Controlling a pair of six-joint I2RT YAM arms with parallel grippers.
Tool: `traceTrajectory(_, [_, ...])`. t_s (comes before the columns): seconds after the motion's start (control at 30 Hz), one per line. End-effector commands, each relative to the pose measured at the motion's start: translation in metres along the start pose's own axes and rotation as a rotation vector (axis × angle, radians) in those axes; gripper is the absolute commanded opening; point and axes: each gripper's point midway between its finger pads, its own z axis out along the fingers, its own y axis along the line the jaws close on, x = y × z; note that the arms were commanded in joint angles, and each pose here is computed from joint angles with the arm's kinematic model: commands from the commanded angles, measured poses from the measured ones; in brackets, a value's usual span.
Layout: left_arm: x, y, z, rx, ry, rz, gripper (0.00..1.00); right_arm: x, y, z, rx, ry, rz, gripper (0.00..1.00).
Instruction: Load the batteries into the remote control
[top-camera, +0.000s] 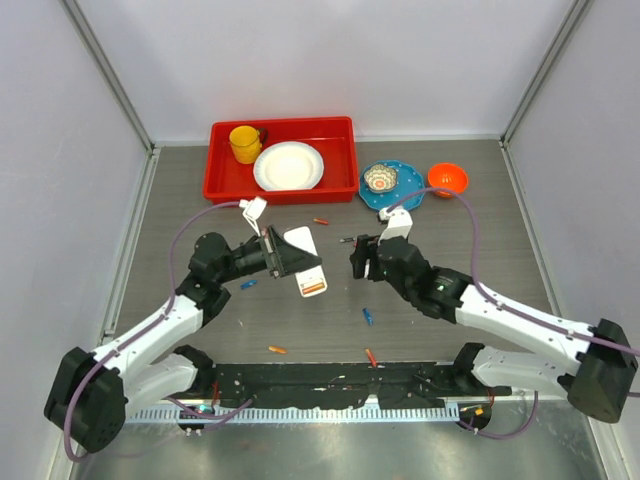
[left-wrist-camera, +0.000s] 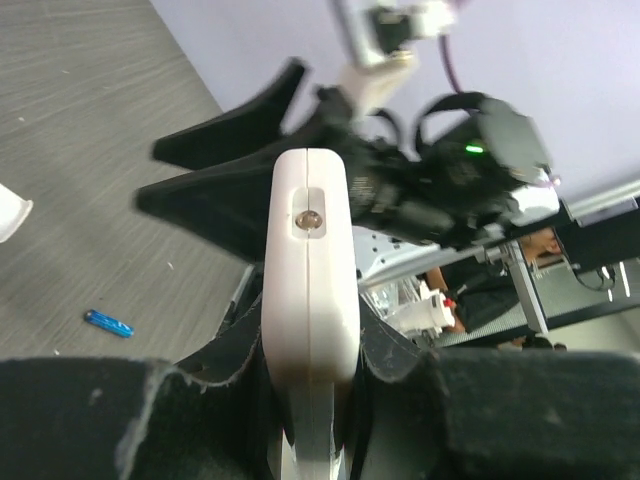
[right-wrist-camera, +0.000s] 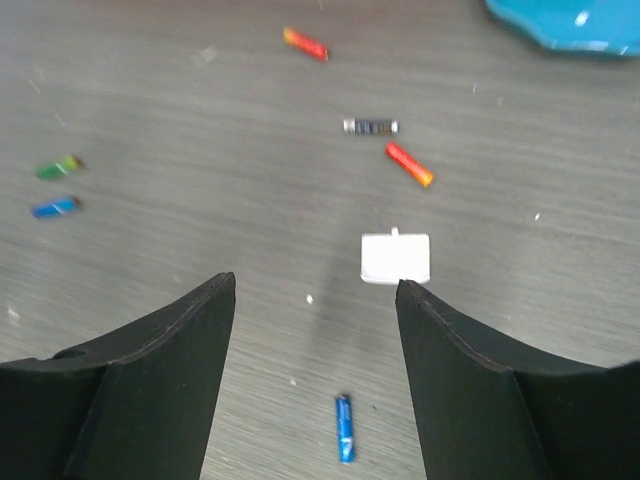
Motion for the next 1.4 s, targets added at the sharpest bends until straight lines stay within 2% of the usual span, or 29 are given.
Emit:
traceTrajectory(0.0, [0.010, -0.033, -0.016, 0.128, 0.027, 0.076, 0.00, 0.032, 0.004, 0.018, -0.043, 0.081, -0.104, 0.70])
traceTrajectory(0.1, [0.016, -0.040, -0.026, 0.146, 0.031, 0.094, 0.00, 0.061, 0.021, 0.029, -0.142, 0.176, -0.135, 0.67])
traceTrajectory(0.13, [0.018, -0.041, -0.028, 0.145, 0.035, 0.094, 0.00, 0.077, 0.044, 0.022, -0.284, 0.242, -0.134, 0.65])
traceTrajectory(0.17, [0.019, -0.046, -0.032, 0.157, 0.028, 0.105, 0.00, 0.085, 0.053, 0.021, -0.343, 0.266, -0.133, 0.64])
traceTrajectory(0.23, [0.017, -0.052, -0.036, 0.164, 0.011, 0.114, 0.00, 0.095, 0.081, 0.014, -0.455, 0.265, -0.147, 0.64])
traceTrajectory(0.37, [0.004, -0.065, -0.043, 0.178, -0.065, 0.137, 0.00, 0.118, 0.113, 0.005, -0.550, 0.295, -0.222, 0.65])
traceTrajectory(0.47, [-0.015, -0.062, -0.049, 0.145, -0.142, 0.131, 0.00, 0.134, 0.144, -0.010, -0.642, 0.265, -0.299, 0.64])
traceTrajectory(0.67, [-0.055, -0.033, -0.061, 0.074, -0.262, 0.032, 0.00, 0.159, 0.173, -0.021, -0.697, 0.227, -0.438, 0.63])
traceTrajectory(0.73, [-0.064, -0.023, -0.063, 0.050, -0.289, -0.005, 0.00, 0.175, 0.179, -0.021, -0.703, 0.254, -0.489, 0.60])
traceTrajectory(0.87, [-0.069, -0.007, -0.065, 0.012, -0.315, -0.047, 0.00, 0.189, 0.194, -0.019, -0.693, 0.260, -0.584, 0.57])
traceTrajectory(1.1, [-0.072, -0.004, -0.067, -0.003, -0.324, -0.047, 0.00, 0.195, 0.206, -0.009, -0.694, 0.241, -0.603, 0.57])
traceTrajectory(1.37, [-0.071, 0.001, -0.069, -0.021, -0.321, -0.052, 0.00, 0.215, 0.209, 0.000, -0.701, 0.287, -0.656, 0.54])
